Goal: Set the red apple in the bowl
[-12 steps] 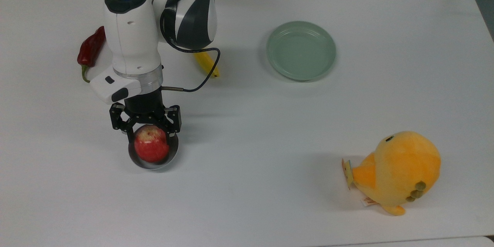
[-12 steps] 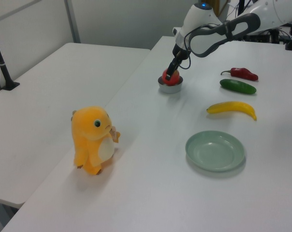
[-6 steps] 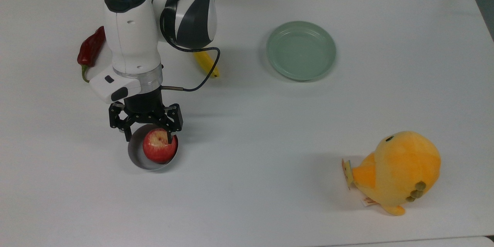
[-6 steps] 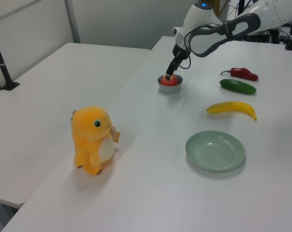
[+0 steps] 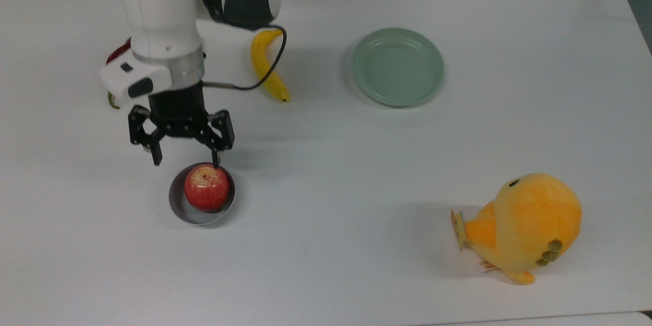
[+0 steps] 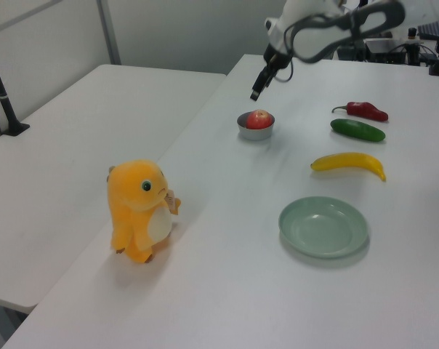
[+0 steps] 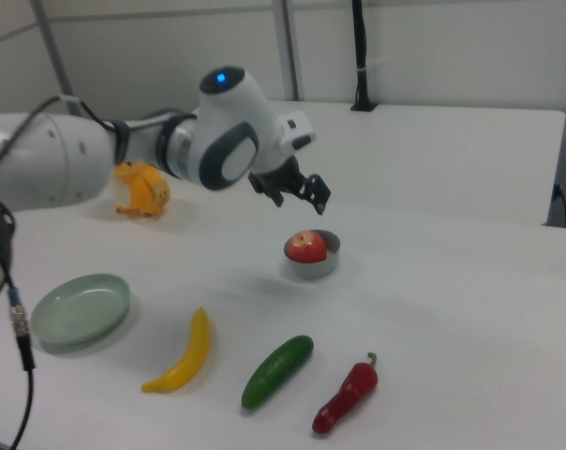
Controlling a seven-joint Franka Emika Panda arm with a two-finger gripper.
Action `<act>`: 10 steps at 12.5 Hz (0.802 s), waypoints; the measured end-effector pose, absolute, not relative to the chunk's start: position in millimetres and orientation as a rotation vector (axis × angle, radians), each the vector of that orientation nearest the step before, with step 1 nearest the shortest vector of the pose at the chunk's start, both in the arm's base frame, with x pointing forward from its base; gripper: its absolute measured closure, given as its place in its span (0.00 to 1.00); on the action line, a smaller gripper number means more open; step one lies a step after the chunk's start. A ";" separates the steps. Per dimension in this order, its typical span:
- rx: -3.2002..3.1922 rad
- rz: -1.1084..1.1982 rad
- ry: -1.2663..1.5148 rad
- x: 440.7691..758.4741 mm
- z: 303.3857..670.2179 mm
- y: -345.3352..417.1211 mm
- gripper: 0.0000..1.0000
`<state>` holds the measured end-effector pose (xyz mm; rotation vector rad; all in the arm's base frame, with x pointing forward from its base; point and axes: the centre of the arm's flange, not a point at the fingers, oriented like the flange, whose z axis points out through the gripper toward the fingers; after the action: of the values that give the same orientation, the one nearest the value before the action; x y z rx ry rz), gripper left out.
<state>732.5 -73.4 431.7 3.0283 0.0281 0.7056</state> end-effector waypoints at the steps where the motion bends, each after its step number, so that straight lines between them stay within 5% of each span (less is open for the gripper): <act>1: 3.052 0.663 0.024 719.1 457.2 -74.7 0.00; 10: 3.204 0.347 -0.280 597.5 618.6 -91.6 0.00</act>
<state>597.5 -91.6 618.6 3.2044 -0.2798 0.3467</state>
